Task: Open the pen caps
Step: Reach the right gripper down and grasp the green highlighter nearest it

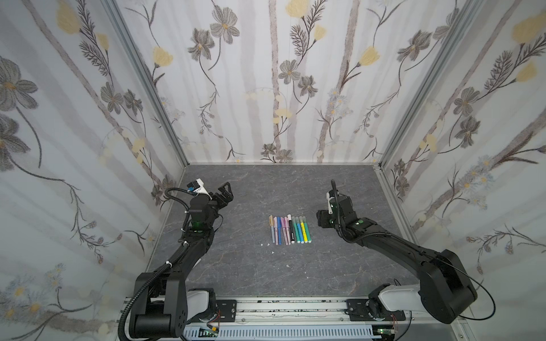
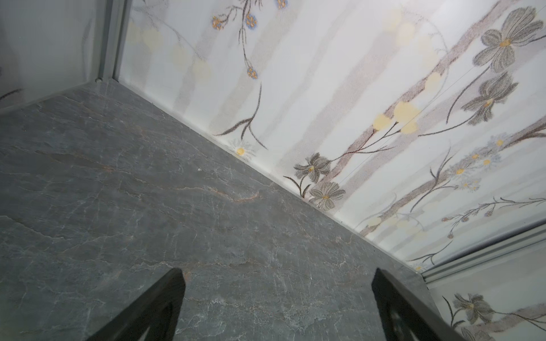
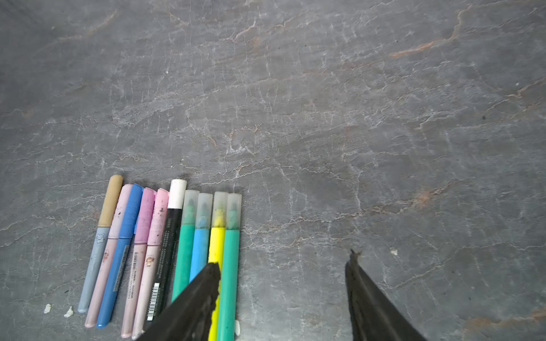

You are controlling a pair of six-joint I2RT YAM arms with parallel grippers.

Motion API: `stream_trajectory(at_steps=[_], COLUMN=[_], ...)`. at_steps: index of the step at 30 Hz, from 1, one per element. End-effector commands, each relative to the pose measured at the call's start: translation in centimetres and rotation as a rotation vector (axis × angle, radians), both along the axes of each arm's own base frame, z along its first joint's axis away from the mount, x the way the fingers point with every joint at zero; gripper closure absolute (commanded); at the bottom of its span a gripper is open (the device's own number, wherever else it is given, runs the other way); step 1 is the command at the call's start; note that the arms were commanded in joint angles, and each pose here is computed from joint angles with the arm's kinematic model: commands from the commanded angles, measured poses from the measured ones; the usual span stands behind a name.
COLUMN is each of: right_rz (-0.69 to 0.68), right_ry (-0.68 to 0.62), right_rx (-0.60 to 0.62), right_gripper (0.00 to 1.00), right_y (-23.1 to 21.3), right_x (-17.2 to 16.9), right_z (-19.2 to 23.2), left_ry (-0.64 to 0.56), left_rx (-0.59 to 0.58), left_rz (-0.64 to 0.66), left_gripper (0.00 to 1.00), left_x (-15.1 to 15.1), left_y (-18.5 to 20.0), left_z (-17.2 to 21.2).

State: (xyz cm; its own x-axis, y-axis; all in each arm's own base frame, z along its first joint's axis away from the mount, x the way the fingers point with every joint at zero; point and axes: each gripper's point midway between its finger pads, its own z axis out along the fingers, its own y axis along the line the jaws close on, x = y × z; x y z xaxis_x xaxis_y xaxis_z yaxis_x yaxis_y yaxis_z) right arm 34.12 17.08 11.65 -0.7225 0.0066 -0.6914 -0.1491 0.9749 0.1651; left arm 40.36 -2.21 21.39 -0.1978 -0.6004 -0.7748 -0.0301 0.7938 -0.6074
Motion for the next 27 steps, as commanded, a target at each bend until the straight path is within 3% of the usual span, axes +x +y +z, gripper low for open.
stream_trajectory(at_steps=[1, 9, 27], right_rz=[0.006, 0.063, 0.131], right_ry=[0.108, 0.186, 0.274], right_rx=[-0.025, -0.049, -0.084], right_gripper=[0.38, 0.54, 0.56], right_y=[0.6, 2.8, 5.4], right_x=[-0.9, -0.6, -0.8], right_z=[-2.1, -4.1, -7.2], left_ry=[0.039, 0.127, 0.168], left_rx=[-0.014, 0.021, 0.014], left_rz=[-0.027, -0.038, -0.067], left_gripper=[0.0, 0.0, 0.0], left_x=[0.1, 0.4, 1.0], left_y=[-0.5, -0.5, -1.1], left_z=[-0.9, -3.2, -4.4])
